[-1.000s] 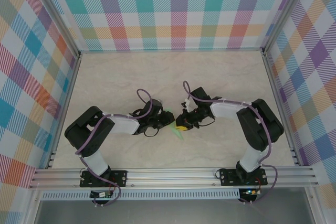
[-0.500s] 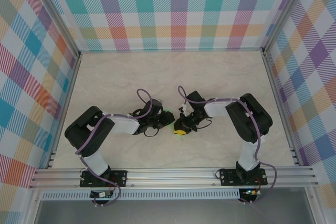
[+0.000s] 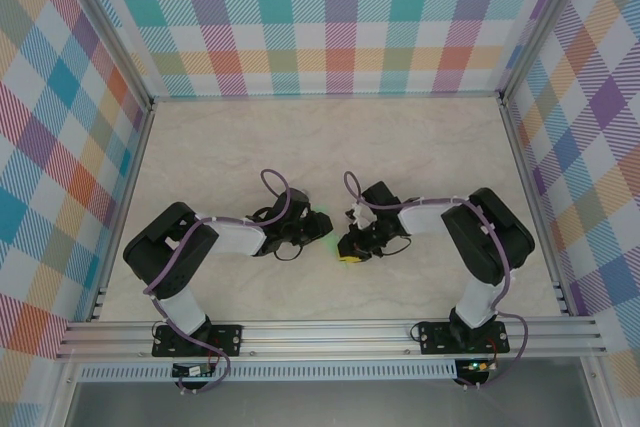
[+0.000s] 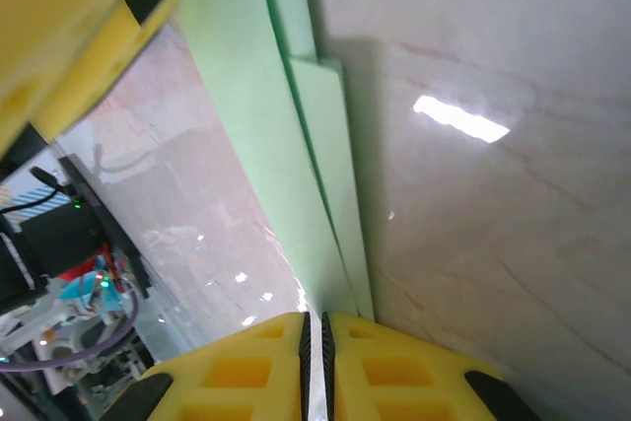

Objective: Fold a paper plane with a square sheet of paper (pick it up from the middle)
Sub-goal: Fold the wing for the fifth time at the center of the table.

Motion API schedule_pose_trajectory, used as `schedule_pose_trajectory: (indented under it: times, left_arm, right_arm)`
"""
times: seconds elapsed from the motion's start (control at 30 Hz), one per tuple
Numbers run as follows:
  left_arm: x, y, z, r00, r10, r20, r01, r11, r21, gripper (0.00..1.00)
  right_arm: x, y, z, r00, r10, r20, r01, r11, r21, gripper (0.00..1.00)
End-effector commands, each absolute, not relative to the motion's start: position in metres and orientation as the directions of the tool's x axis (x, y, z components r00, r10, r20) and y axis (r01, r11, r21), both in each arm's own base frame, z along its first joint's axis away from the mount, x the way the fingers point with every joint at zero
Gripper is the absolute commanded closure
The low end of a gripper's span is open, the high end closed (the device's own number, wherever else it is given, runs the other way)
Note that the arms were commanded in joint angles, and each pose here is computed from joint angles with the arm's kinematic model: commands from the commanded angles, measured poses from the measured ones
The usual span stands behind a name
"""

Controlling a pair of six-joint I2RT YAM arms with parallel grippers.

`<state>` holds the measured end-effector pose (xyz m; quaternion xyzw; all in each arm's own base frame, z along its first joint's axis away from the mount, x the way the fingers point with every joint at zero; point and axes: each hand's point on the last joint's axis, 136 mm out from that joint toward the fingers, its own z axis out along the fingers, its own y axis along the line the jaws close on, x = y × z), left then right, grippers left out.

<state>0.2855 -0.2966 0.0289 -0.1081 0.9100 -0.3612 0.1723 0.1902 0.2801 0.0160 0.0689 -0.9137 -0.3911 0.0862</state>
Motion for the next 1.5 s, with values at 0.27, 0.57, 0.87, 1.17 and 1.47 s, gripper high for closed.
schedule_pose_trajectory:
  times: [0.27, 0.57, 0.87, 1.17, 1.47]
  left_arm:
    - [0.278, -0.283, 0.005, -0.928, -0.312, -0.201, -0.121, 0.766, -0.631, 0.69]
    - [0.279, -0.283, 0.007, -0.928, -0.311, -0.207, -0.115, 0.765, -0.634, 0.70]
    - [0.279, -0.284, 0.007, -0.929, -0.309, -0.205, -0.114, 0.764, -0.635, 0.70]
    - [0.279, -0.283, 0.006, -0.930, -0.306, -0.206, -0.113, 0.768, -0.630, 0.70]
    - [0.278, -0.282, 0.005, -0.929, -0.307, -0.205, -0.116, 0.769, -0.629, 0.70]
  right_arm:
    - [0.153, 0.241, -0.020, -0.959, -0.240, 0.150, -0.138, 0.858, 0.495, 0.88]
    - [0.159, 0.241, -0.014, -0.963, -0.235, 0.135, -0.144, 0.866, 0.478, 0.88]
    - [0.154, 0.237, -0.011, -0.960, -0.246, 0.136, -0.156, 0.869, 0.470, 0.88]
    - [0.173, 0.251, 0.024, -0.969, -0.245, 0.028, -0.197, 0.838, 0.509, 0.87]
    - [0.203, 0.276, 0.062, -0.991, -0.106, -0.085, -0.136, 0.787, 0.602, 0.86]
